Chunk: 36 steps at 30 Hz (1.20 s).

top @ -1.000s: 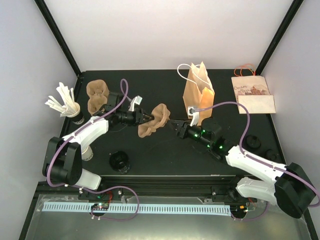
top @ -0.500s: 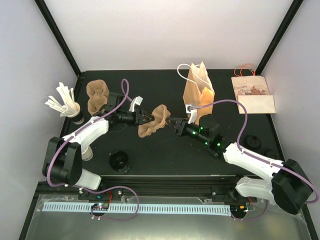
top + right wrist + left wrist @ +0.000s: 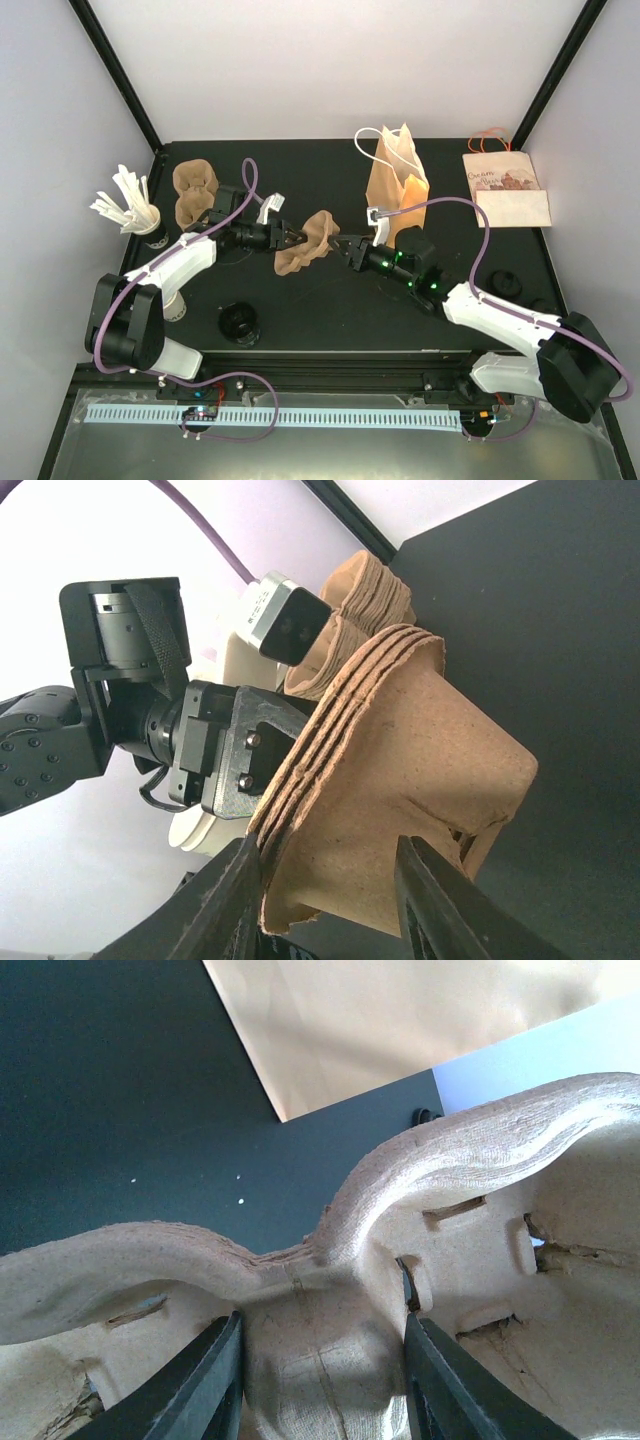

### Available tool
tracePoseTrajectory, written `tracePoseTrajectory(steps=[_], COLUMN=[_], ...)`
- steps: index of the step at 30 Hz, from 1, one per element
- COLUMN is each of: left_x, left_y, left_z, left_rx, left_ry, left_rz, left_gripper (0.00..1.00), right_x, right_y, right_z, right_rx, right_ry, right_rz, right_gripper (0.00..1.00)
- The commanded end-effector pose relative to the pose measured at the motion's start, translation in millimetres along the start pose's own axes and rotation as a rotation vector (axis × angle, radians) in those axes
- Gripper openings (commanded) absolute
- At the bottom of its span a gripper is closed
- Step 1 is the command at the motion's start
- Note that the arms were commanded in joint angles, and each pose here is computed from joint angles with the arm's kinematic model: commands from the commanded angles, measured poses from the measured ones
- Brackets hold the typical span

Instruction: Pack the takeout coffee

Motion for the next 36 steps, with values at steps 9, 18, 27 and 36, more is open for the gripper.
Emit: tracePoseTrajectory(steps=[9, 18, 27, 36], left_x=[1, 2, 10, 21], left_y=[-1, -1, 1, -5], left_z=[-10, -9, 4, 14], left_rx=[0.064, 0.073, -0.061, -0.065], left_ry=[-0.050, -0.053, -0.063, -0.053], left_rz=[0.030, 0.036, 0.016, 0.026], left_gripper=[0.20, 0.19, 0.22, 0.35], right_x=[-9, -6, 13, 46], right_y=[-4, -10, -16, -15], right_z=[13, 13, 4, -14], right_rx=[-0.110, -0.173, -0.262, -0.272], right_ry=[0.004, -0.035, -0.119, -0.169], right_rz=[-0.031, -0.012, -0.003, 0.045], right_gripper=[0.37, 0.31, 0.18, 0.01])
Point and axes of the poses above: each gripper's point midway between its finger pads, its own y axis back along the fingers, its own z axis along the line the jaws close on, x = y × z, the point moved 10 cm from there along y, back along the fingers, and after that the axes turned 12 degrees about y, right-handed, at the moved point
